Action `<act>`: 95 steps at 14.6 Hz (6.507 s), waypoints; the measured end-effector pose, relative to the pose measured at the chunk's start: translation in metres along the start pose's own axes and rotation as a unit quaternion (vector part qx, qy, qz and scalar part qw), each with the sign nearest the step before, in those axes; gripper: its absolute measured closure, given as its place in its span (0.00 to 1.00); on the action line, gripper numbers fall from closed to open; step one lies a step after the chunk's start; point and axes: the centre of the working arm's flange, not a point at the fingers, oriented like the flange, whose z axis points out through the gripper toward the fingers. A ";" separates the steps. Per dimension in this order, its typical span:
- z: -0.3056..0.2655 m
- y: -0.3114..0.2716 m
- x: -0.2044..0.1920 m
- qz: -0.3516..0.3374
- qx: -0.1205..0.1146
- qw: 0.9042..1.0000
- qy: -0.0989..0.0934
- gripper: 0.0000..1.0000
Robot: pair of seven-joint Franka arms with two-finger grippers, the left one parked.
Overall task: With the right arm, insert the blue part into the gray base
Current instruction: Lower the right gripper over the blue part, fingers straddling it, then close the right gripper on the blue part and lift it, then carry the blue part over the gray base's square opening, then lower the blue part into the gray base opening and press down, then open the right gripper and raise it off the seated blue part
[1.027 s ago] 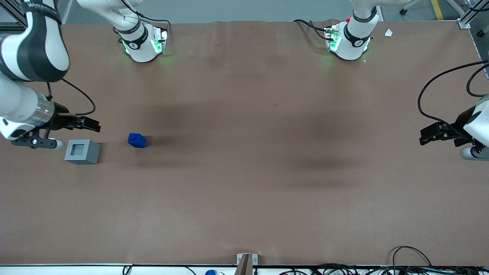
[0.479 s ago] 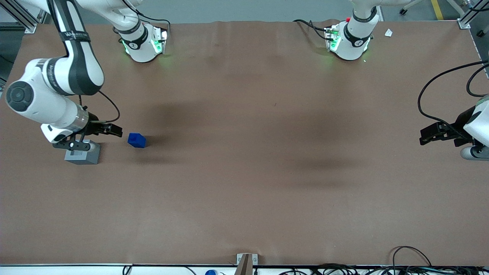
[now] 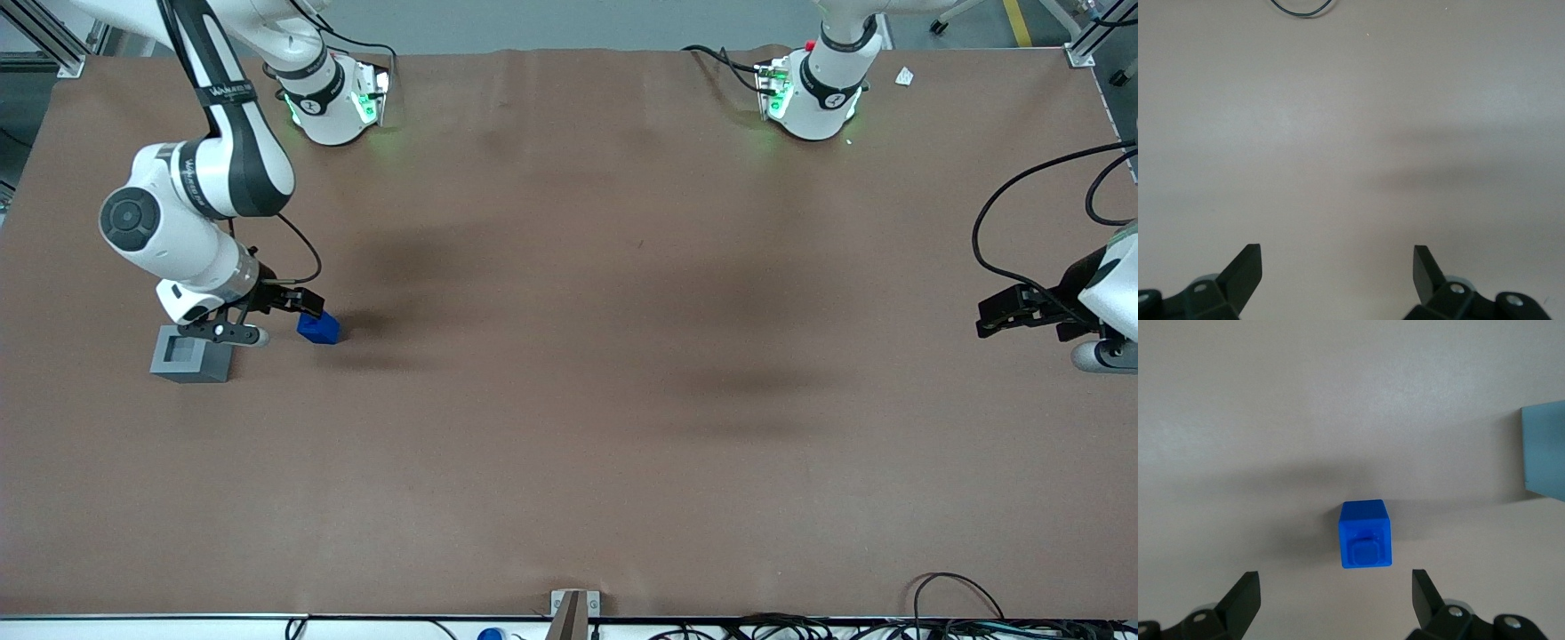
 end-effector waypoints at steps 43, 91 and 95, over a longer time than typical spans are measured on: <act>-0.015 0.185 0.054 -0.079 0.002 0.997 -0.006 0.49; -0.066 0.222 0.062 -0.069 0.028 0.995 -0.064 0.00; -0.119 0.195 0.070 -0.046 0.028 0.996 -0.069 0.00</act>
